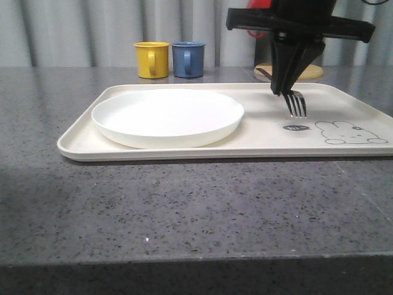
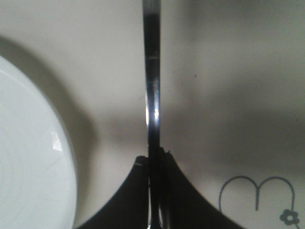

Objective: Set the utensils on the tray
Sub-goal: 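Carry the fork onto the tray beside the plate and lower it, then open the right gripper and lift it off the fork, then grasp the metal chopsticks with the right gripper, then lower the chopsticks onto the tray beside the fork and release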

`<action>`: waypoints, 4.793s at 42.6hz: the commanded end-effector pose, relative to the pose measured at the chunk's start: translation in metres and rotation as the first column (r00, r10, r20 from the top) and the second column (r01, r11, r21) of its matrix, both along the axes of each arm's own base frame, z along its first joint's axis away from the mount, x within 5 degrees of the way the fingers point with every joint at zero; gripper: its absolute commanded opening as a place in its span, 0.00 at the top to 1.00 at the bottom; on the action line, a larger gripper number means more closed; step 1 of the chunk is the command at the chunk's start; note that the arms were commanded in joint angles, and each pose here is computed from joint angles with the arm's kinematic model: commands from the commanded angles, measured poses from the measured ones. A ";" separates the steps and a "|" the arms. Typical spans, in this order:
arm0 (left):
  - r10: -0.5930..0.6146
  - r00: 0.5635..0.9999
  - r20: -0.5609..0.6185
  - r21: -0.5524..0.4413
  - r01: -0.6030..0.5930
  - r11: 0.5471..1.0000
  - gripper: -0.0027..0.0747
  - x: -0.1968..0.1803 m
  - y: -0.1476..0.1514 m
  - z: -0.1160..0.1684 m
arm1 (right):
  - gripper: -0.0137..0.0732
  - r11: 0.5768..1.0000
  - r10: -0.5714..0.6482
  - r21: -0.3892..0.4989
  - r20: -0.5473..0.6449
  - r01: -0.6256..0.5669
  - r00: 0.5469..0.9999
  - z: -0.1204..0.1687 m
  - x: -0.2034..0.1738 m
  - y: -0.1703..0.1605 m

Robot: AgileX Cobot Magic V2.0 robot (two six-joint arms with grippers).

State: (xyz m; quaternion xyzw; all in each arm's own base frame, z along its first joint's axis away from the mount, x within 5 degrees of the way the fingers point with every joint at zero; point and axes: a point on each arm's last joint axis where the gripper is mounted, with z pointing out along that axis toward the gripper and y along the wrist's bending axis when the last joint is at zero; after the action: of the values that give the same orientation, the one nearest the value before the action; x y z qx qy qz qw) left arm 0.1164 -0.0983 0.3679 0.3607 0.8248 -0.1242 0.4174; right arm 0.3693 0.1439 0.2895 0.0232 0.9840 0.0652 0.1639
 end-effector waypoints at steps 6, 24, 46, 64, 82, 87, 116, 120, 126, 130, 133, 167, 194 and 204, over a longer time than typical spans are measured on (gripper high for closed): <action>-0.002 0.997 0.071 -0.069 0.006 0.998 0.52 0.001 -0.003 0.014 | 0.83 1.000 -0.016 0.012 0.060 0.015 0.998 0.010 0.006 -0.001; -0.001 0.997 0.073 -0.070 0.007 0.998 0.52 0.001 -0.003 0.014 | 0.80 1.000 -0.026 0.003 0.024 0.026 0.999 0.004 0.006 -0.001; -0.001 0.997 0.073 -0.070 0.007 0.998 0.52 0.001 -0.003 0.014 | 0.39 0.989 0.109 -0.120 0.160 -0.090 0.981 0.062 -0.023 -0.021; -0.001 0.997 0.073 -0.070 0.007 0.998 0.52 0.001 -0.003 0.014 | 0.39 0.979 0.025 -0.202 0.098 -0.004 0.995 0.076 -0.062 -0.147; -0.001 0.997 0.074 -0.071 0.007 0.997 0.52 0.001 -0.003 0.015 | 0.39 0.979 -0.101 -0.174 0.037 0.106 0.994 0.026 -0.037 -0.219; -0.001 0.997 0.074 -0.071 0.007 0.997 0.52 0.001 -0.003 0.015 | 0.39 0.979 -0.099 -0.175 0.035 0.103 0.995 0.013 -0.027 -0.222; -0.001 0.997 0.074 -0.071 0.007 0.997 0.52 0.001 -0.003 0.015 | 0.76 0.982 -0.098 -0.166 -0.035 0.091 0.995 -0.012 -0.016 -0.224; -0.001 0.997 0.074 -0.071 0.007 0.997 0.52 0.001 -0.003 0.015 | 0.80 0.982 -0.098 -0.166 -0.036 0.091 0.995 -0.012 -0.016 -0.224; -0.001 0.997 0.074 -0.071 0.007 0.997 0.52 0.001 -0.003 0.015 | 0.80 0.982 -0.098 -0.166 -0.039 0.090 0.994 -0.012 -0.016 -0.224; -0.001 0.997 0.074 -0.071 0.007 0.997 0.52 0.001 -0.003 0.015 | 0.80 0.984 -0.091 -0.159 -0.025 0.086 0.996 -0.006 -0.018 -0.220; -0.001 0.997 0.074 -0.071 0.007 0.997 0.52 0.001 -0.003 0.015 | 0.80 0.986 -0.073 -0.147 0.005 0.073 0.997 0.004 -0.020 -0.211; -0.001 0.997 0.074 -0.071 0.007 0.997 0.52 0.001 -0.003 0.015 | 0.80 0.995 -0.008 0.102 0.011 0.007 1.000 0.020 -0.013 -0.078; -0.001 0.997 0.074 -0.071 0.007 0.997 0.52 0.001 -0.003 0.015 | 0.47 0.995 0.080 0.061 0.020 -0.081 0.997 0.014 -0.007 -0.078; -0.001 0.997 0.074 -0.071 0.007 0.997 0.52 0.001 -0.003 0.015 | 0.47 0.991 0.098 -0.101 0.147 -0.084 0.984 0.058 -0.029 -0.114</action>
State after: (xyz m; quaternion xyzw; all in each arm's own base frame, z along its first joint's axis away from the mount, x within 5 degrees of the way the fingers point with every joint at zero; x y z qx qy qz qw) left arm 0.1164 -0.0983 0.3679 0.3607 0.8248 -0.1242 0.4174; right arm 0.3535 0.0499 0.3063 -0.0320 0.9832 0.0590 0.1699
